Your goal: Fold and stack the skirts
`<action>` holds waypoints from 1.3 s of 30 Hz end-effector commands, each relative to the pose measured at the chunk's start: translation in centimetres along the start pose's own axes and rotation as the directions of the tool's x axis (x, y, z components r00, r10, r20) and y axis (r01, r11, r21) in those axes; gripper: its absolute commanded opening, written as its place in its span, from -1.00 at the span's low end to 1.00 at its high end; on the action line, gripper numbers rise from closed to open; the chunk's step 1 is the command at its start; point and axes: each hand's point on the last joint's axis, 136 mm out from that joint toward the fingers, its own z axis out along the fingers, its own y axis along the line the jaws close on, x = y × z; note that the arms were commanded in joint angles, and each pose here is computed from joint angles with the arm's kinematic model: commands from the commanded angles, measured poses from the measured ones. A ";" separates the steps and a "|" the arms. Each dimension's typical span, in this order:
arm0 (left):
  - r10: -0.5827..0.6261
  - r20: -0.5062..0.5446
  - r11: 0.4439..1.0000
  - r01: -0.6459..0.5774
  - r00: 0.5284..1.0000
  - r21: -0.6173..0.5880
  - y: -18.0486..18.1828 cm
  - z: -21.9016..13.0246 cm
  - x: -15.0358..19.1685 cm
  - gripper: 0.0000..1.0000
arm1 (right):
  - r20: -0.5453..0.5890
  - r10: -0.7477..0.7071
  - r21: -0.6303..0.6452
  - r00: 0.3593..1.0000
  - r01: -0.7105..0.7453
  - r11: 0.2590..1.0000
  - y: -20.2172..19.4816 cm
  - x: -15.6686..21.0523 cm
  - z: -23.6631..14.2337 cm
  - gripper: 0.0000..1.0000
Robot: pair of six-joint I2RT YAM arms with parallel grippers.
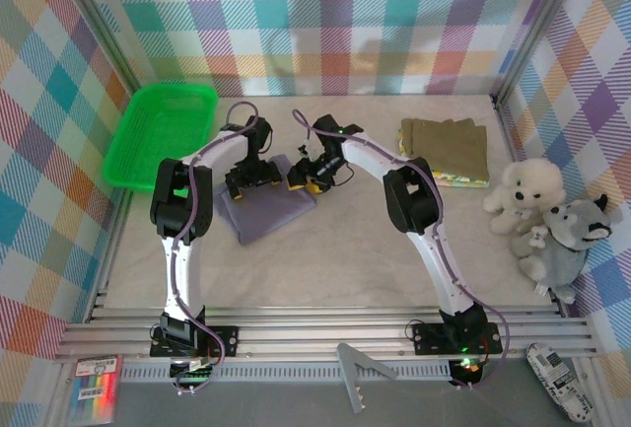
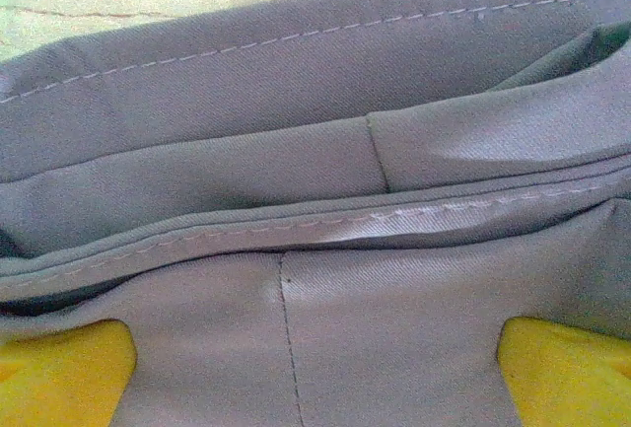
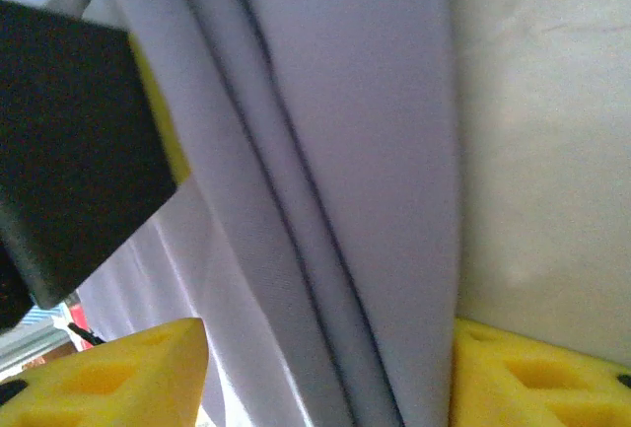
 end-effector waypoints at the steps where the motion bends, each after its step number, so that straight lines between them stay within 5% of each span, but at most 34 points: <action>1: 0.025 -0.187 0.980 -0.061 0.982 -0.191 4.2 4.1 4.3 0.94 | -0.072 0.049 -0.034 0.996 -0.052 0.998 0.5 1.5 2.2 0.16; 5: 0.025 -0.186 0.981 -0.060 0.982 -0.183 4.0 4.1 4.3 0.94 | -0.074 0.067 -0.045 0.995 -0.070 0.997 0.9 1.6 3.2 -0.01; 17: 0.046 -0.177 0.991 -0.068 0.983 -0.117 3.0 3.8 4.2 0.97 | -0.001 0.186 0.055 0.983 -0.185 0.981 -1.8 0.3 4.2 -1.00; 26: 0.062 -0.074 0.996 -0.057 0.995 0.065 0.2 0.1 2.8 1.00 | 0.082 0.060 0.341 0.995 -0.084 0.936 -3.5 1.3 -1.8 -1.00; 31: -0.011 0.078 0.943 -0.015 0.997 0.332 -2.7 -5.5 1.6 1.00 | 0.089 -0.044 0.531 0.995 -0.010 0.848 -4.7 2.8 -6.8 -1.00; 39: -0.182 0.302 0.905 0.040 0.936 0.423 -0.6 -12.7 -0.7 1.00 | 0.105 -0.122 0.710 0.987 0.011 0.704 -7.1 3.7 -13.7 -1.00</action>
